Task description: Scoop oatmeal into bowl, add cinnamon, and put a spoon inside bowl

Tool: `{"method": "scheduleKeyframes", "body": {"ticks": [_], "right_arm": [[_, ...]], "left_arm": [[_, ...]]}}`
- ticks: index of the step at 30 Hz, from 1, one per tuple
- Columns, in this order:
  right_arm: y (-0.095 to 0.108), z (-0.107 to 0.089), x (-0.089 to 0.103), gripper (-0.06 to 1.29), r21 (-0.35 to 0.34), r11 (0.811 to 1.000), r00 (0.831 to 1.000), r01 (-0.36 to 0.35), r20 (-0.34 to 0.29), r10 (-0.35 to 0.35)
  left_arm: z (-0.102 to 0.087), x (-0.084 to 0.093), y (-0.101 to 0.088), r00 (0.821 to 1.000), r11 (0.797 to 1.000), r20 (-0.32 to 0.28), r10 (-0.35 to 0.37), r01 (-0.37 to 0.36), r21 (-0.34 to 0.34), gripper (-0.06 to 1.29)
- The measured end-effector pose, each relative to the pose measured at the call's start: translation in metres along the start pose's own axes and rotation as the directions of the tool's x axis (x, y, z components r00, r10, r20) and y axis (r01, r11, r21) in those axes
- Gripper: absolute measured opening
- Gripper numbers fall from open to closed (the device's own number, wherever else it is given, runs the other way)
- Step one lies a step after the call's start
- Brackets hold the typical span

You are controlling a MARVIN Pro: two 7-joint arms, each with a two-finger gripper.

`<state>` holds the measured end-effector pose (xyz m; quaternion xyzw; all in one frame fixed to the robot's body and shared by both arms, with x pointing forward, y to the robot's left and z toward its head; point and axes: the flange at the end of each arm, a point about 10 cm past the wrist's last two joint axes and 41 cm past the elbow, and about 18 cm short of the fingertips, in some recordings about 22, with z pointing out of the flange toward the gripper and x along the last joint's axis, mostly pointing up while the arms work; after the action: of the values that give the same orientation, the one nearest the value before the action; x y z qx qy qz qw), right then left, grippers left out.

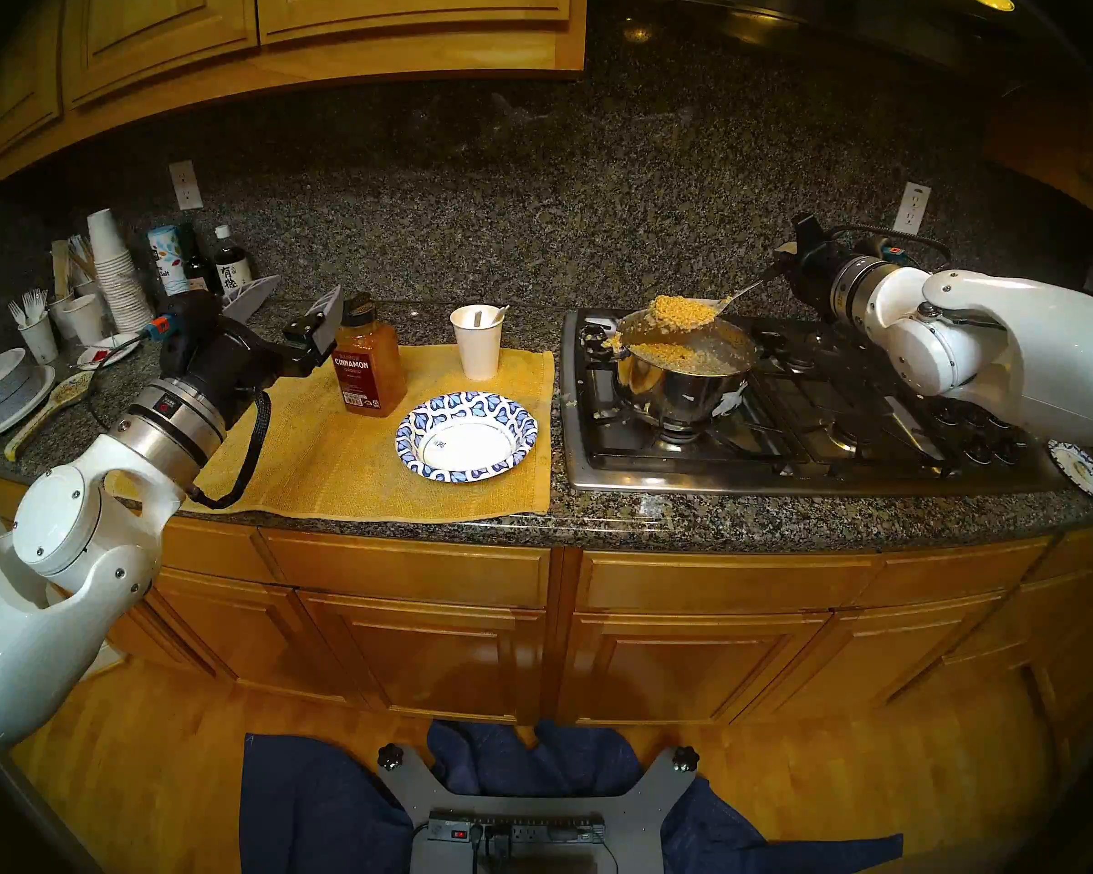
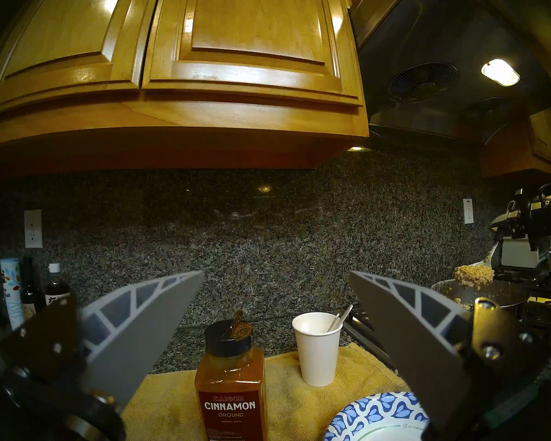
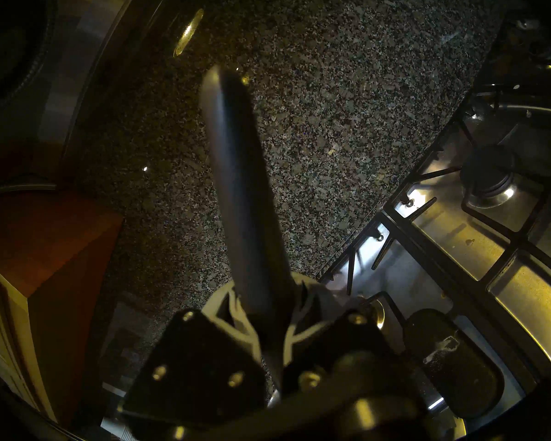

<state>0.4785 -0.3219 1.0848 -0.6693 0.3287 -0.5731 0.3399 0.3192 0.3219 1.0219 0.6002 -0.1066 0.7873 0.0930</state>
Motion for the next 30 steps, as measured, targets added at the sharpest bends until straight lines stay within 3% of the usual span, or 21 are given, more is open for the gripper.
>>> {"method": "scheduleKeyframes", "body": {"ticks": [30], "right_arm": [[0.012, -0.002, -0.002, 0.01, -0.022, 1.0, 1.0, -0.012, 0.0, 0.012]], "left_arm": [[0.0, 0.0, 0.0, 1.0, 1.0, 0.0, 0.0, 0.0, 0.0, 1.23]]}}
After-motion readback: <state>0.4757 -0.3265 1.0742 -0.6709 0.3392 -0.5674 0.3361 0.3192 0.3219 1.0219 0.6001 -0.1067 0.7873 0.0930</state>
